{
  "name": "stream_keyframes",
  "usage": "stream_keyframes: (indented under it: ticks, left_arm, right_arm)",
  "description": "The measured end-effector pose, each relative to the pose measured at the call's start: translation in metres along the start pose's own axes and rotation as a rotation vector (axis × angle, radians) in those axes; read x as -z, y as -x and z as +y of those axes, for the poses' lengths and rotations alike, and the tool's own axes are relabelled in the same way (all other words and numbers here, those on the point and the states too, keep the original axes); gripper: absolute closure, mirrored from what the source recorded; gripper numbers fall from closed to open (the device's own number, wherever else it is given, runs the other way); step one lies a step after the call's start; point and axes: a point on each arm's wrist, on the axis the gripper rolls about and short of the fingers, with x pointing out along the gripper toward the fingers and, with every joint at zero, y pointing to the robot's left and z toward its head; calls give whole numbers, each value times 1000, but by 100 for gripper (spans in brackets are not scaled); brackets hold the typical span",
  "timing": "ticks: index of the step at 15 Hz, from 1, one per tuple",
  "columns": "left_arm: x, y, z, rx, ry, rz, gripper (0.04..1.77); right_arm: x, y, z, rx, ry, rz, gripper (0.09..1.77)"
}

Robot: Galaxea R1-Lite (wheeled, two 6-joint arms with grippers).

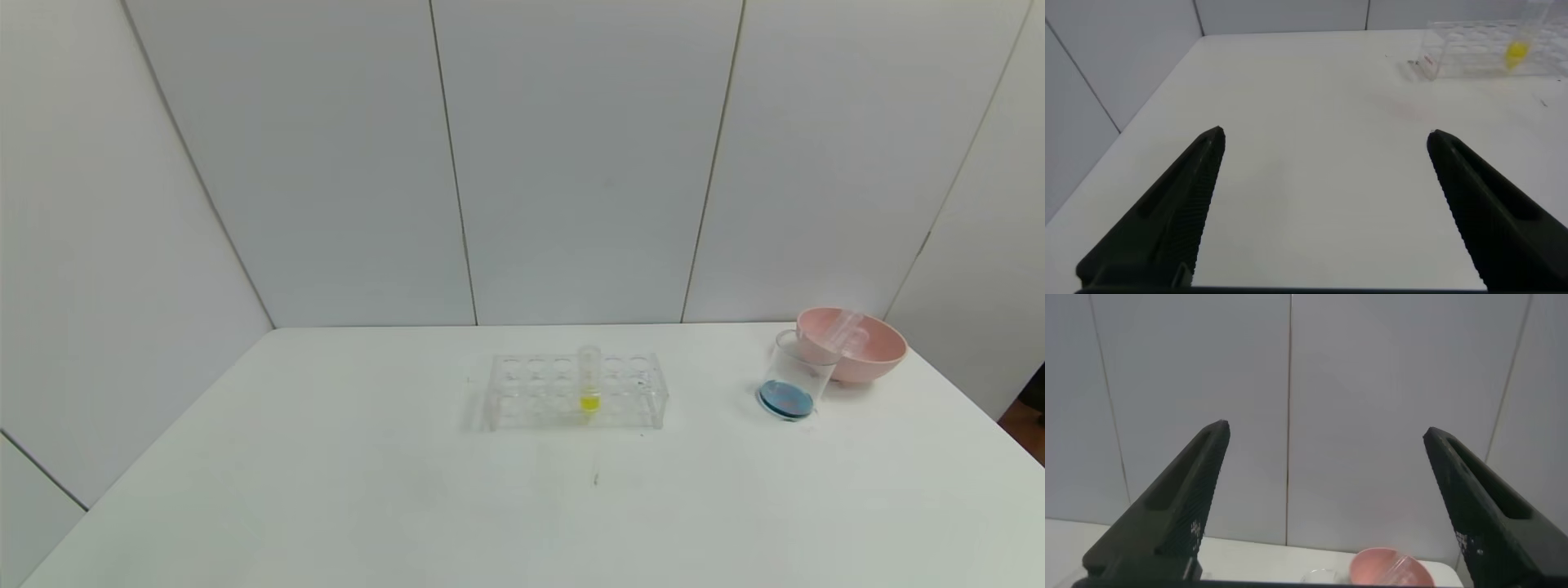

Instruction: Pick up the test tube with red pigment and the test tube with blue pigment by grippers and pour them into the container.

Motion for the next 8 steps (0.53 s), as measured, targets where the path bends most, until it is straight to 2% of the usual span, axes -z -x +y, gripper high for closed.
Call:
stream_keyframes:
  ticks: [2, 4, 6, 8]
  left_arm:
    - [0, 0, 0, 0, 0, 0, 5]
    - [0, 0, 0, 0, 0, 0, 5]
    - [0, 0, 0, 0, 0, 0, 5]
    - [0, 0, 0, 0, 0, 0, 5]
  right_arm:
    - [-17, 47, 1, 15, 5, -39, 16]
    - [-27, 91, 2, 28, 7, -42, 16]
    - [-30, 133, 4, 38, 8, -19, 16]
    - [-32, 177, 6, 51, 16, -46, 16]
